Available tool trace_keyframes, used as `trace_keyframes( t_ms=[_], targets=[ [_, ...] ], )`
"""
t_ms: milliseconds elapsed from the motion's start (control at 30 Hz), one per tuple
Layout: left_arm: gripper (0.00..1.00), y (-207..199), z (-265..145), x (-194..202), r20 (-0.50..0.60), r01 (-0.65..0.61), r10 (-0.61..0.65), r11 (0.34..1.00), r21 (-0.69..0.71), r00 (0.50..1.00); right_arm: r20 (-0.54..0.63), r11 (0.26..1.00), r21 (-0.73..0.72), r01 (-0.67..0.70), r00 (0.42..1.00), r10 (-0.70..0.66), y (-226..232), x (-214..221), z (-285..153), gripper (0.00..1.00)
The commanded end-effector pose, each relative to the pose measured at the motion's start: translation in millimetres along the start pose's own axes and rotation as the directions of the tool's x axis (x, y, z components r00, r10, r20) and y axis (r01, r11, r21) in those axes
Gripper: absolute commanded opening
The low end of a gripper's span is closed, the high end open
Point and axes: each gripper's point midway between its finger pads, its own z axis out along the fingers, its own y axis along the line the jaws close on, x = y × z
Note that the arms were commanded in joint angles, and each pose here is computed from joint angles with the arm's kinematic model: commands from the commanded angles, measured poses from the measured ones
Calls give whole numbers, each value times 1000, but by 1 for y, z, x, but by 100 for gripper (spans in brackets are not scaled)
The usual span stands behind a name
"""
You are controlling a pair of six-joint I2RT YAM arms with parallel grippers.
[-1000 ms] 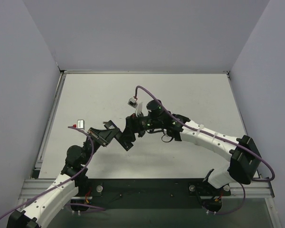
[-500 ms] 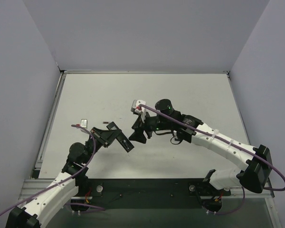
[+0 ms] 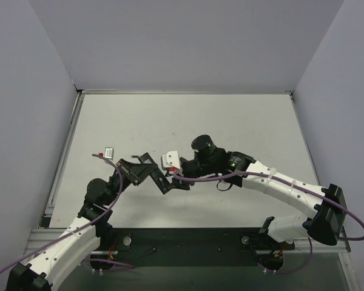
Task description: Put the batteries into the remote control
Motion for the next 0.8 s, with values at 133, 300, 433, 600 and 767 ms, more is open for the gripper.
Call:
trace_keyframes(
  t_ms=[133,300,433,600,767],
  targets=[
    [0,-35,4,-1,-27,-51,54,994,93,998,41,990,-21,142,989,-141,0,-17,5,34],
    [0,-38,4,0,-38,-55,59,993,104,998,29,988,-5,152,988,-152,-5,-16,6,32],
    [0,-40,5,1,-49,-55,61,992,110,997,38,987,-7,163,986,-162,-7,-20,6,31],
    [0,-41,5,2,-53,-57,63,992,112,997,49,985,-16,172,984,-171,-6,-24,7,31],
    [0,-40,6,2,-57,-56,63,992,110,996,62,984,-27,176,983,-174,-4,-27,6,31]
  ],
)
